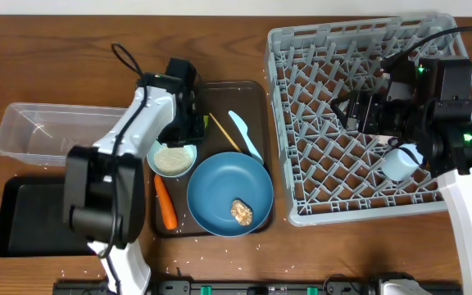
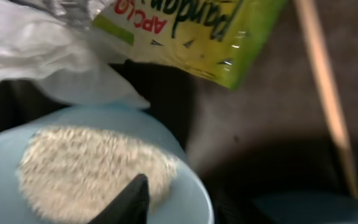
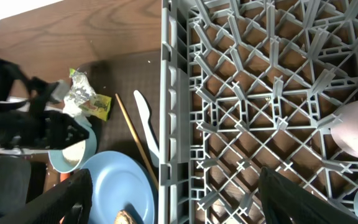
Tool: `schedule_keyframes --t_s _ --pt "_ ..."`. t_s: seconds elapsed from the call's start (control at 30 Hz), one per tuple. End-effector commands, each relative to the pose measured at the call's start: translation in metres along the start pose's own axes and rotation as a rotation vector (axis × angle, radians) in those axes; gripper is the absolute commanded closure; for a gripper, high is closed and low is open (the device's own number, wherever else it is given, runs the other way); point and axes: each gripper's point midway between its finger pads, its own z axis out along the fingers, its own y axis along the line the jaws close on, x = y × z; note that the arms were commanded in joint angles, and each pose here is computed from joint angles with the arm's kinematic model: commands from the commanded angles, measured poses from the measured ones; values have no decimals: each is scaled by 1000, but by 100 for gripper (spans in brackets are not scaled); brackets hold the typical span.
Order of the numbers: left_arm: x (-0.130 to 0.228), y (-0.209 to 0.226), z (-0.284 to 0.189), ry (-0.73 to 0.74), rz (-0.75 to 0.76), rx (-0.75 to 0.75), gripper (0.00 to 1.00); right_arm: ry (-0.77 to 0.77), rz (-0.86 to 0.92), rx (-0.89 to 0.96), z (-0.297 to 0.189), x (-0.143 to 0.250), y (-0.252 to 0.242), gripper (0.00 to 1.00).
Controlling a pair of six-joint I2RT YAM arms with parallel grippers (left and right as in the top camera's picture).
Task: Sort waste into correct bins and load items into the dishwasher rack
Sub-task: 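Lower the left gripper to the rice bowl and grasp its rim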
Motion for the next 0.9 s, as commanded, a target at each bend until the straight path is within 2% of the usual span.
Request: schedule_keyframes --t_s 0.0,0.23,0.47,0.57,0.7,0.87 --pt "-1 3 9 9 -35 -19 68 3 -12 -5 1 0 2 21" --pt "-11 -1 10 -33 -52 -5 75 4 -12 -4 1 0 2 22" --pt "-10 0 21 -21 -43 -38 77 4 -12 -5 1 0 2 21" --pt "-8 -2 28 -15 -30 -71 86 4 -12 -5 1 0 2 21" --pt "-10 -1 27 -54 -68 -139 93 6 -11 -4 1 1 1 21" --pt "-8 -2 27 -55 -86 -157 94 5 -11 -4 1 1 1 20"
